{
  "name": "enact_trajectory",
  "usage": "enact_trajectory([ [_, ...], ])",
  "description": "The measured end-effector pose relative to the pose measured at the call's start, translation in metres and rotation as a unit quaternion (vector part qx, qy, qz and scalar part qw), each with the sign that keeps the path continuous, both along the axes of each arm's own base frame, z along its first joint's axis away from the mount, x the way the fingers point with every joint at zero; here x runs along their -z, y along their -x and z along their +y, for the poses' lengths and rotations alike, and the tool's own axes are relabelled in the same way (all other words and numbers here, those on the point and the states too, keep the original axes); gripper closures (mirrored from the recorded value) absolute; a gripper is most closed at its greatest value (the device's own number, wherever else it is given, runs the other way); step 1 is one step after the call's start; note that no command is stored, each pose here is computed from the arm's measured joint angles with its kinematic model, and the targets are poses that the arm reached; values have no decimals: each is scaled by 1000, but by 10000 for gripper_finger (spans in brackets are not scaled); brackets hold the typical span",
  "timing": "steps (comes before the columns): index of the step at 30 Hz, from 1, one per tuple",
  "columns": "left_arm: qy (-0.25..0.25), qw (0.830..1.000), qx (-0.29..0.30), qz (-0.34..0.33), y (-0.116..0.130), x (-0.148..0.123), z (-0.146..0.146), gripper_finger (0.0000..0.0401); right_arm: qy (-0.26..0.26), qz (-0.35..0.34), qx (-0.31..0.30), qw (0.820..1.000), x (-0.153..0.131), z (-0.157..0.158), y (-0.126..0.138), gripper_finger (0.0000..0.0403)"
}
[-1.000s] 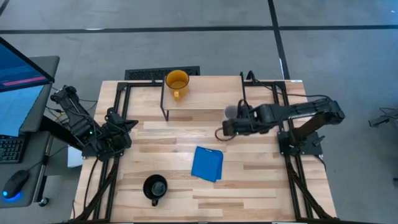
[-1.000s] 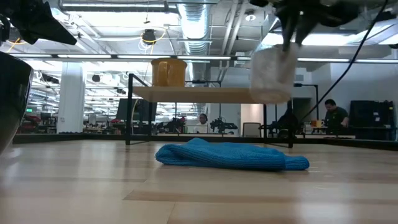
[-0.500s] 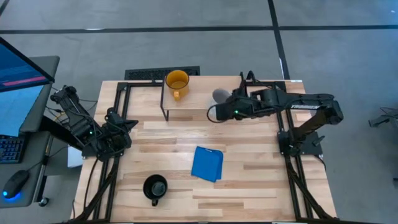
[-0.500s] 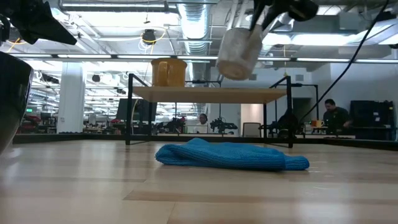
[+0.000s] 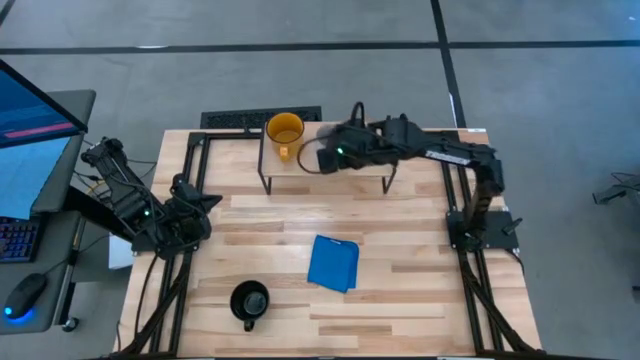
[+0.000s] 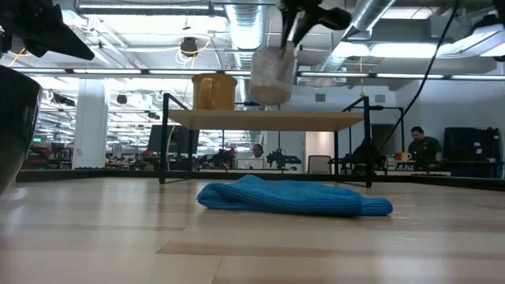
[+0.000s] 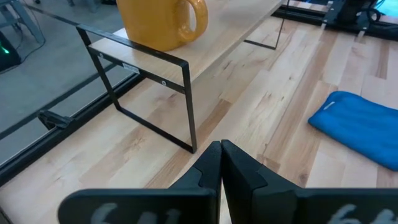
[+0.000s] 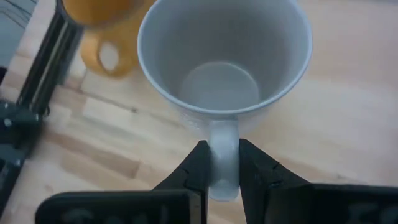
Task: Stack small to large cups/mugs on shelf
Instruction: Put the white mug on the shelf
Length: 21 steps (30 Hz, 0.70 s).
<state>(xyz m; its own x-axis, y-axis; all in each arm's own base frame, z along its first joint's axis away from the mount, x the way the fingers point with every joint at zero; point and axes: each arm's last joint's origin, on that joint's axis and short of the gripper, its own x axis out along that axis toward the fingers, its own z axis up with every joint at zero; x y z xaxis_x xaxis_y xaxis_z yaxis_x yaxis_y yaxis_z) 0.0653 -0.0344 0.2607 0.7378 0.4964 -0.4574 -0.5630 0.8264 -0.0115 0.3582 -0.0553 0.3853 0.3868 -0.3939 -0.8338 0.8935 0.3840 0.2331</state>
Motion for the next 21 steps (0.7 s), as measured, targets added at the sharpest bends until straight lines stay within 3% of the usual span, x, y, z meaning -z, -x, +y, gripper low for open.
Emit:
enact_trajectory([
  [8, 0, 1000, 1, 1, 0, 0, 0, 401, 5, 96, 5, 995, 15, -14, -24, 334],
  [21, -2, 1000, 6, 9, 0, 0, 0, 401, 19, 67, 39, 997, 21, -18, -36, 335],
])
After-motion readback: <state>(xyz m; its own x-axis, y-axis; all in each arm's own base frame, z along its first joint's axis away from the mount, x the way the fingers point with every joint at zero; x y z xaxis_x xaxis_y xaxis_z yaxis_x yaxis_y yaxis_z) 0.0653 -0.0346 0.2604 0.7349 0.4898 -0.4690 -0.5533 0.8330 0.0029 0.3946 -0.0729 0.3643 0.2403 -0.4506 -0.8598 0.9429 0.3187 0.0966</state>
